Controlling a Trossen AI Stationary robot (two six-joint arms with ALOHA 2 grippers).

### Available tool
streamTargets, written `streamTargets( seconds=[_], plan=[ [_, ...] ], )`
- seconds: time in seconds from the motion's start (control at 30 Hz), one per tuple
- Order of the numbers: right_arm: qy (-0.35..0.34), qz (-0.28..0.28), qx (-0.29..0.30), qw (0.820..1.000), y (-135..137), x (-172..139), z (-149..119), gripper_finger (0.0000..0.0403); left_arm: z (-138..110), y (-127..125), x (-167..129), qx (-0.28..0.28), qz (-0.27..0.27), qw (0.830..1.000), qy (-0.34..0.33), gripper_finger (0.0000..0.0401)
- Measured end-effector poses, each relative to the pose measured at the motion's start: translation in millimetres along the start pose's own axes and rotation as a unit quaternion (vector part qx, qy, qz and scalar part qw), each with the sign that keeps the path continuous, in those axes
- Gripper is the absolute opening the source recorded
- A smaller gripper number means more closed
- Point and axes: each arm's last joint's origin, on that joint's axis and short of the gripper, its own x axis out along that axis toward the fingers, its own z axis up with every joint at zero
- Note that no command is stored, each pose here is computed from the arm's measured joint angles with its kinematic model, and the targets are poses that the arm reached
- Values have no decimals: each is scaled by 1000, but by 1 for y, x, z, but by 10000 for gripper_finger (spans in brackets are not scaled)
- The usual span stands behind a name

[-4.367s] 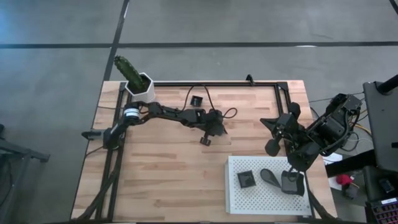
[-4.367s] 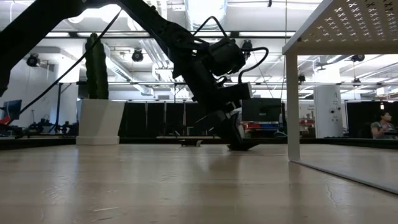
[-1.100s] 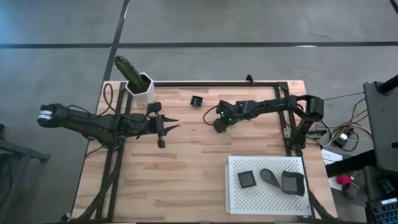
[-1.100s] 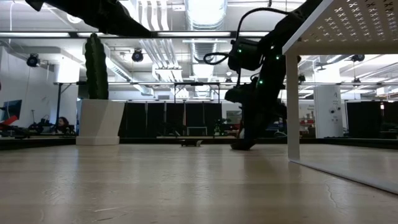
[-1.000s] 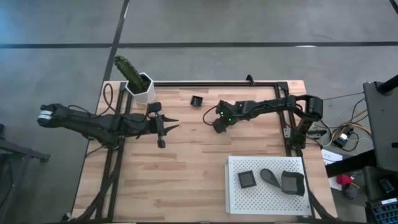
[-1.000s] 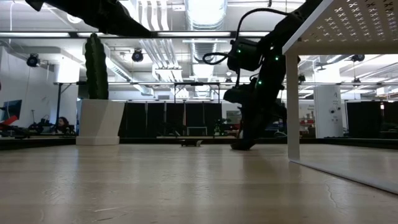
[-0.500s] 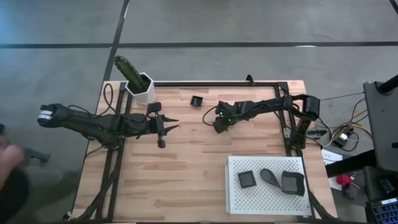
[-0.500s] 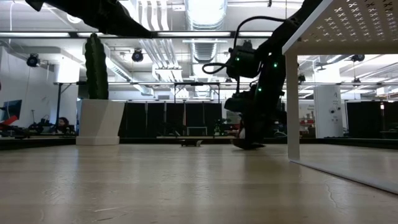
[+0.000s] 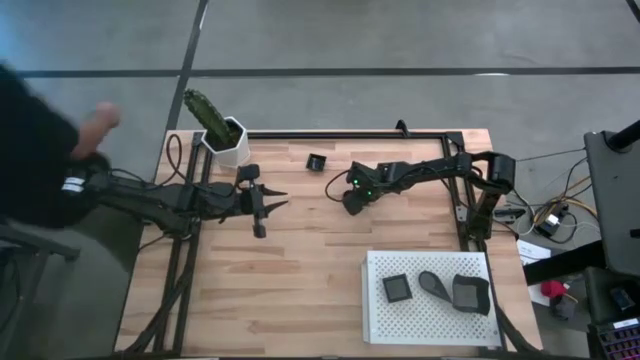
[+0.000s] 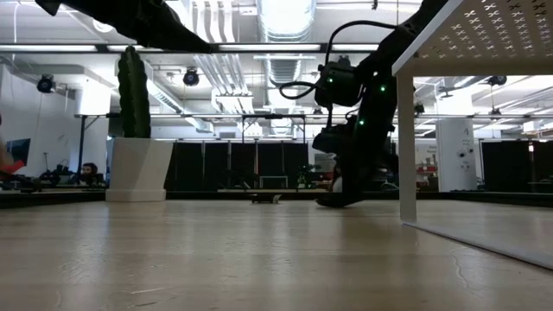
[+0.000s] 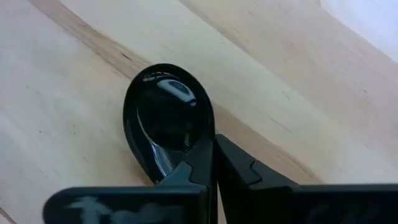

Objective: Pick & Place Mini shaped plates
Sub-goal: Stack the drop-shaped plate on top of the other drop-shaped plates on the shelf

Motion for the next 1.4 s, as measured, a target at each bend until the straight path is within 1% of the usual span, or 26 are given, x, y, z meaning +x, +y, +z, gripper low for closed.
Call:
streamTargets(
  seconds=[0.1,0.2,0.3,0.47,0.63,0.73,0.93,1.03,1.17,1.27,1.4],
  plan=[
    [-6,5,-2,1000,0,-6,1,9,0,0,0,0,0,1000,0,83],
    [-15,13,-4,1000,2,-20,1,8,0,0,0,0,0,1000,0,83],
    [-23,24,1,999,3,-42,-2,8,0,0,0,0,0,1000,0,83],
    [-43,54,24,997,6,-88,-12,8,0,0,0,0,0,1000,1,83],
    [-44,86,75,992,3,-136,-32,8,-1,0,0,0,0,1000,1,83],
    [-25,125,109,986,-2,-162,-46,8,-1,0,0,1,0,1000,1,83],
    [12,212,183,960,-9,-205,-71,8,-3,-1,1,7,-1,1000,4,83],
    [40,216,226,949,-13,-218,-86,8,-4,-2,1,13,-2,1000,6,83],
    [82,194,257,943,-17,-226,-106,8,-4,-2,1,14,-2,1000,6,83],
    [105,184,268,940,-17,-229,-116,8,-5,-2,1,14,-2,1000,7,83],
    [136,197,269,933,-15,-236,-123,8,-5,-2,1,14,-2,1000,7,83]
  ],
)
